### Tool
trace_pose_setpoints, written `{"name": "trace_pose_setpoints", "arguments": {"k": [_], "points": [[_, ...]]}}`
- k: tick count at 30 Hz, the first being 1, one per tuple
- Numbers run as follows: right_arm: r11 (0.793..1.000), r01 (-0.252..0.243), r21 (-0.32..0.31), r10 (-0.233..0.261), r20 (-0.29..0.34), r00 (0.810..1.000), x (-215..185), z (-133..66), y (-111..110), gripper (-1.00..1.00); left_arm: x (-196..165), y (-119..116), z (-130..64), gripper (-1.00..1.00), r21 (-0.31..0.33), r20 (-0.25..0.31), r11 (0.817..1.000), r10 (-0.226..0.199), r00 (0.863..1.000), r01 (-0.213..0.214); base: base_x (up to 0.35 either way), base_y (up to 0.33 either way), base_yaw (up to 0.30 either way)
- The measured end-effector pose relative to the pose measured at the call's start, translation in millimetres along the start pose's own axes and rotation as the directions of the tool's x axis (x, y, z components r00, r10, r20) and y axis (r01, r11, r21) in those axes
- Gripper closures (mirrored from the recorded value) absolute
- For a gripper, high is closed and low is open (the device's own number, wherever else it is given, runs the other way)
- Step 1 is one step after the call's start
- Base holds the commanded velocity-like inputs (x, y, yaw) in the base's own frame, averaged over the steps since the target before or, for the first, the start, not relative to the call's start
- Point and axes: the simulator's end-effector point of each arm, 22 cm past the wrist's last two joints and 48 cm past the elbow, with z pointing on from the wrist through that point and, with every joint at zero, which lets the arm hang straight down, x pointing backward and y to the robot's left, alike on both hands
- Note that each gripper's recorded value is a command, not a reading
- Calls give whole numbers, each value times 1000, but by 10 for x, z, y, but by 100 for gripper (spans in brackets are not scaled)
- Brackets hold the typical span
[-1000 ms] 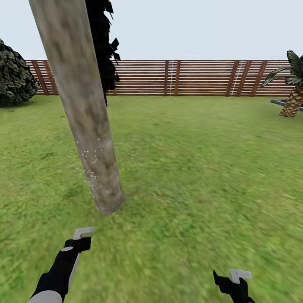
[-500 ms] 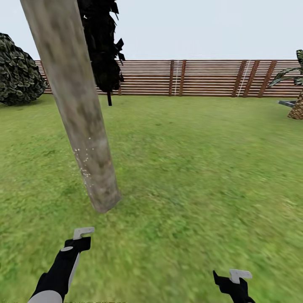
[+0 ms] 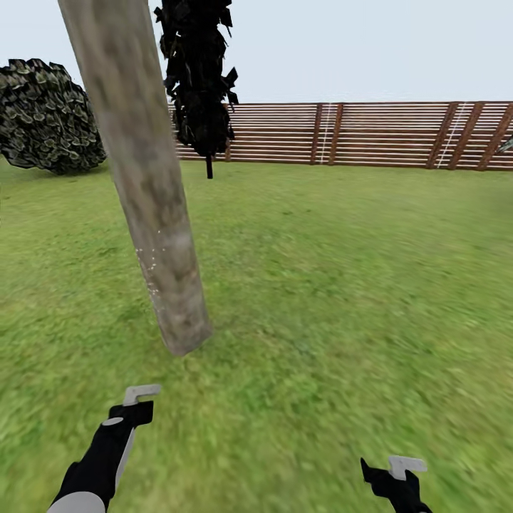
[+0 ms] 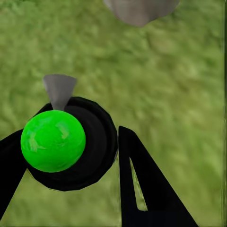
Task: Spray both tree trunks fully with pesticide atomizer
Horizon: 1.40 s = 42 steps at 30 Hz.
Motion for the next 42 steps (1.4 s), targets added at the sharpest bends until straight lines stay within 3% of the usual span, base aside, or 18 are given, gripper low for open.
{"name": "trace_pose_setpoints", "arguments": {"k": [9, 22, 30, 42], "points": [[1000, 0, 0, 0, 0, 1000, 0, 0, 0, -100, 4, 0, 0, 100, 0, -1, 1000, 0, 1000, 0, 266, -177, 18], [1000, 0, 0, 0, 0, 1000, 0, 0, 0, -100, 4, 0, 0, 100, 0, -1, 1000, 0, 1000, 0, 279, -170, 253], [1000, 0, 0, 0, 0, 1000, 0, 0, 0, -100, 3, 11, 1, 100, -1, 0, 1000, 1, 1000, -1, 267, -176, 46], [1000, 0, 0, 0, 0, 1000, 0, 0, 0, -100, -5, 1, -1, 100, 0, 2, 1000, -1, 1000, 1, -27, -220, 116]]}}
